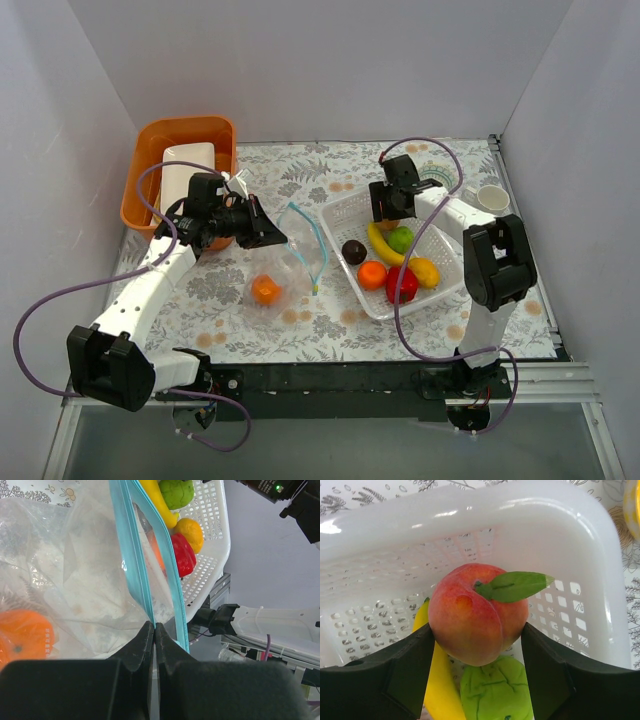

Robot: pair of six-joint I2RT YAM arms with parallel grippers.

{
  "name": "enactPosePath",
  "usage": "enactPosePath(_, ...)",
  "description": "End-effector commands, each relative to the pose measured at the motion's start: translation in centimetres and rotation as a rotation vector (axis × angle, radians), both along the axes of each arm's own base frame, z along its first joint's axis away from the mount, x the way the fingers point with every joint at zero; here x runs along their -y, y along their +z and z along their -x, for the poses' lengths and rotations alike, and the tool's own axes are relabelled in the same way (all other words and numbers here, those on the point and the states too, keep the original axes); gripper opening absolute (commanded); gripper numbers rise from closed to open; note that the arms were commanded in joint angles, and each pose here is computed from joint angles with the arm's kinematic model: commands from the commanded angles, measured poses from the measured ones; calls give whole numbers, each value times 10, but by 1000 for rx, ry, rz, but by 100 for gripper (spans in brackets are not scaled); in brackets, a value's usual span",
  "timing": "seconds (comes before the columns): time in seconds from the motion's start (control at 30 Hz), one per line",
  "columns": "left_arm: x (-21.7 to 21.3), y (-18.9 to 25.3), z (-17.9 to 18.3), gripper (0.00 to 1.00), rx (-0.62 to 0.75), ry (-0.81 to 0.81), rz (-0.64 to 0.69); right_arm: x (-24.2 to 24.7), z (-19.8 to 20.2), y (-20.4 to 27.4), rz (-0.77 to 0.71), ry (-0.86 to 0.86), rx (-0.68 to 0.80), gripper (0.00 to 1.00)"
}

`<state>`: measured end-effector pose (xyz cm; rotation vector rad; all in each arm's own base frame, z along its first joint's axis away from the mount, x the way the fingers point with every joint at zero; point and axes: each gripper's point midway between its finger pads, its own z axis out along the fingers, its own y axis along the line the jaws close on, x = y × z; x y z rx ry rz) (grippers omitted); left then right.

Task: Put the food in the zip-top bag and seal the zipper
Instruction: Pick up the fake fruit from the bin, then place the fake fruit in the zipper food storage bag.

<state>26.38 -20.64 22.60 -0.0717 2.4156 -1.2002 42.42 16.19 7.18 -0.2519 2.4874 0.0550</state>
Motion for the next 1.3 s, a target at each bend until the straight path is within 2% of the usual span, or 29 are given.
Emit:
enactPosePath(0.0, 1, 9, 5, 0, 29, -24, 9, -6, 2, 29, -68, 27, 67, 23)
enactPosePath(0.2, 0, 7, 1, 0, 32, -24, -9, -12, 21, 62, -148, 60, 106, 22)
enactPosePath(0.33, 0, 8, -1, 0, 28, -18, -9, -19, 41, 98, -257, 83, 150, 21)
enactPosePath(0.57, 4, 17, -5, 0, 37, -27, 10, -67, 92, 167, -541, 237, 196, 22)
enactPosePath(0.73, 6, 17, -6, 0, 23, -36, 20, -106, 123, 200, -622, 364, 239, 24)
enactPosePath(1.03, 7, 15, -1, 0, 2, -50, 28, -179, 165, 202, -720, 578, 172, 24)
enactPosePath(1.27, 9, 28, -3, 0, 30, -59, 44, -207, 177, 181, -713, 639, 94, 25)
